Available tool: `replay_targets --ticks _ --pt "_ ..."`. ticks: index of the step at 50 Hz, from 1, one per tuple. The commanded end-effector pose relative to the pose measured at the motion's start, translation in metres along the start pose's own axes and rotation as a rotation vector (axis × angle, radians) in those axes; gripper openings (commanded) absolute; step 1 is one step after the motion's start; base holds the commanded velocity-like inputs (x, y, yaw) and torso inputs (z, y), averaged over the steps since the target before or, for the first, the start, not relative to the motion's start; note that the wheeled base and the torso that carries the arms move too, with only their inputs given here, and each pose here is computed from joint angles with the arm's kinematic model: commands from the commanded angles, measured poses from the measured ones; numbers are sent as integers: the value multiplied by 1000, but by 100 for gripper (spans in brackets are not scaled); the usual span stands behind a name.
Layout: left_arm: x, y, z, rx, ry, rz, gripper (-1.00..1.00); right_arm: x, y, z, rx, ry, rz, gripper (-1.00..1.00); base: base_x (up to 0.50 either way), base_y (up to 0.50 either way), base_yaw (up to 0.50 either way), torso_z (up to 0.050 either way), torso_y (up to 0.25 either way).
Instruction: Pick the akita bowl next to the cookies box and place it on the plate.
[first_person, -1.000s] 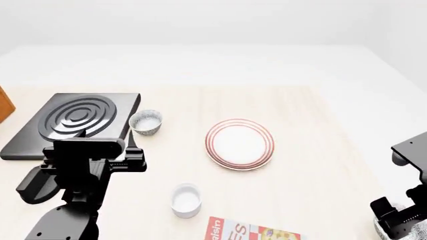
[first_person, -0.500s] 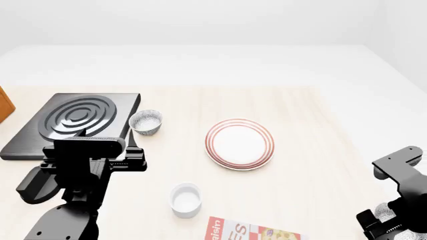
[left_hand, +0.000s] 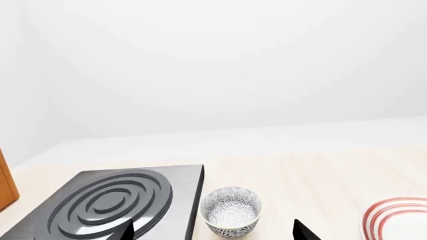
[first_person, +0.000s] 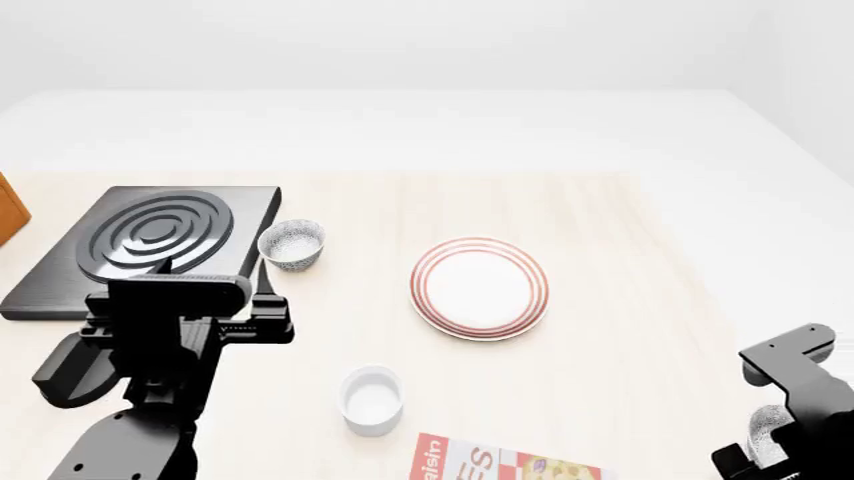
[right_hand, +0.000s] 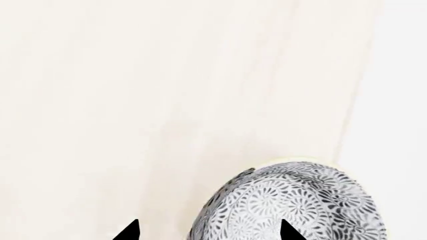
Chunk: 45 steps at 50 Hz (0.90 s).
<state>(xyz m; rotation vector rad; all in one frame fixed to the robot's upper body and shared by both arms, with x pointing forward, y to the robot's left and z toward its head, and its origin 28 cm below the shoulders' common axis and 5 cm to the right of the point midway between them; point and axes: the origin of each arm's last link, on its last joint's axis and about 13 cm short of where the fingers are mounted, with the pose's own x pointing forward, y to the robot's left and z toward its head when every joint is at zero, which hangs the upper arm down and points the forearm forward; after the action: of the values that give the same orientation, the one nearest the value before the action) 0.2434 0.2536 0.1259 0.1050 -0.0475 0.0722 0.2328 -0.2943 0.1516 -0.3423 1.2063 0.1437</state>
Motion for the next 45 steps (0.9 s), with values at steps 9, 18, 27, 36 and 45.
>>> replay_targets --ticks 9,18,27,36,45 --pt "-1 -1 0 0 -2 -4 100 12 3 -2 -14 -41 -11 -100 0 0 0 0 0" --pt "-2 0 1 -1 -3 0 100 6 2 4 -9 -138 -71 -100 0 0 0 0 0" --pt "-1 -1 3 0 -9 -3 100 -22 -1 28 -16 -341 -196 -100 0 0 0 0 0" --pt "-2 -1 3 0 -14 -2 100 -53 2 63 -80 -494 -272 -100 0 0 0 0 0" --pt "-2 0 2 -3 -13 3 100 -67 18 98 -193 -585 -274 -100 0 0 0 0 0"
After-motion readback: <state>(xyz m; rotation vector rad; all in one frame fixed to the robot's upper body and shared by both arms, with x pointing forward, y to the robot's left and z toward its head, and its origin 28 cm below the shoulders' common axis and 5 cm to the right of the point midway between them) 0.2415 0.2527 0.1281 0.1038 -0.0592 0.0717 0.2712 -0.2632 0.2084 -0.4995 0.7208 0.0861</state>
